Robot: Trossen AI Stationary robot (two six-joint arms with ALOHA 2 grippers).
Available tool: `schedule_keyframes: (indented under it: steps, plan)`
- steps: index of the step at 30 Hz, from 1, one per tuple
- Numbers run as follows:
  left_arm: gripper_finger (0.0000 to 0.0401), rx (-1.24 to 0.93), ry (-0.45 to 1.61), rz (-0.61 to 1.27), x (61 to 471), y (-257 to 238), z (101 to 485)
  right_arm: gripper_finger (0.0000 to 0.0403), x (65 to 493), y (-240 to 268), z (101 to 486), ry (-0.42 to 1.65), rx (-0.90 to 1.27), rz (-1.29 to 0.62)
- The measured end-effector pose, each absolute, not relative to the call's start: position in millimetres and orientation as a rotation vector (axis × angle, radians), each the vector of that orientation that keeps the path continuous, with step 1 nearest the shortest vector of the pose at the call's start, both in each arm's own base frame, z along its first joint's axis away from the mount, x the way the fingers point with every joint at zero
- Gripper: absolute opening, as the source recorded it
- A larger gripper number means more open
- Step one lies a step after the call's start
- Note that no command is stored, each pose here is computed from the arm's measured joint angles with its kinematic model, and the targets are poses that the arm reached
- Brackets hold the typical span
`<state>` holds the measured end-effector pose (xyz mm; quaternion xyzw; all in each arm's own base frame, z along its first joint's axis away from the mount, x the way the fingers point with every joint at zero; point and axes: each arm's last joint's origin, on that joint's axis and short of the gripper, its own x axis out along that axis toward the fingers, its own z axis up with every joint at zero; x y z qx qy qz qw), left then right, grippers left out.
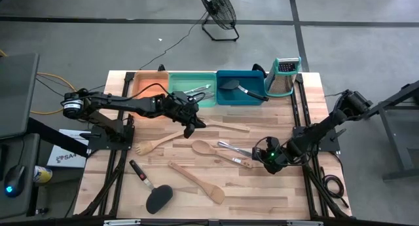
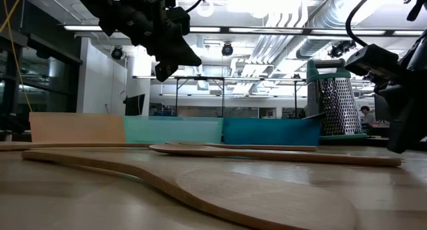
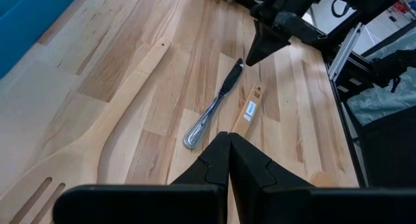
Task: Pick & Place Kitchen Items
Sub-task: Put the silver table knife into the green bin
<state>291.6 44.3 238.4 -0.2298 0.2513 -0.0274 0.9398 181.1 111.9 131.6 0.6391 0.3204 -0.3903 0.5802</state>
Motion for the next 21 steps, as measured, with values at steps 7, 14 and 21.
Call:
schedule_keyframes:
  steps: [7,14,21]
  plan:
    - [0.0005,-0.468,0.513,-0.056,291.6,44.4,238.4,0.0003,183.7,105.4,131.2,0.725,1.497,-0.945]
    - [0.0005,-0.466,0.513,-0.056,291.6,44.4,238.4,0.0003,185.3,102.7,131.1,0.73,1.499,-0.951]
    - [0.0005,-0.466,0.512,-0.057,291.6,44.3,238.4,0.0003,183.4,103.0,130.2,0.771,1.494,-0.962]
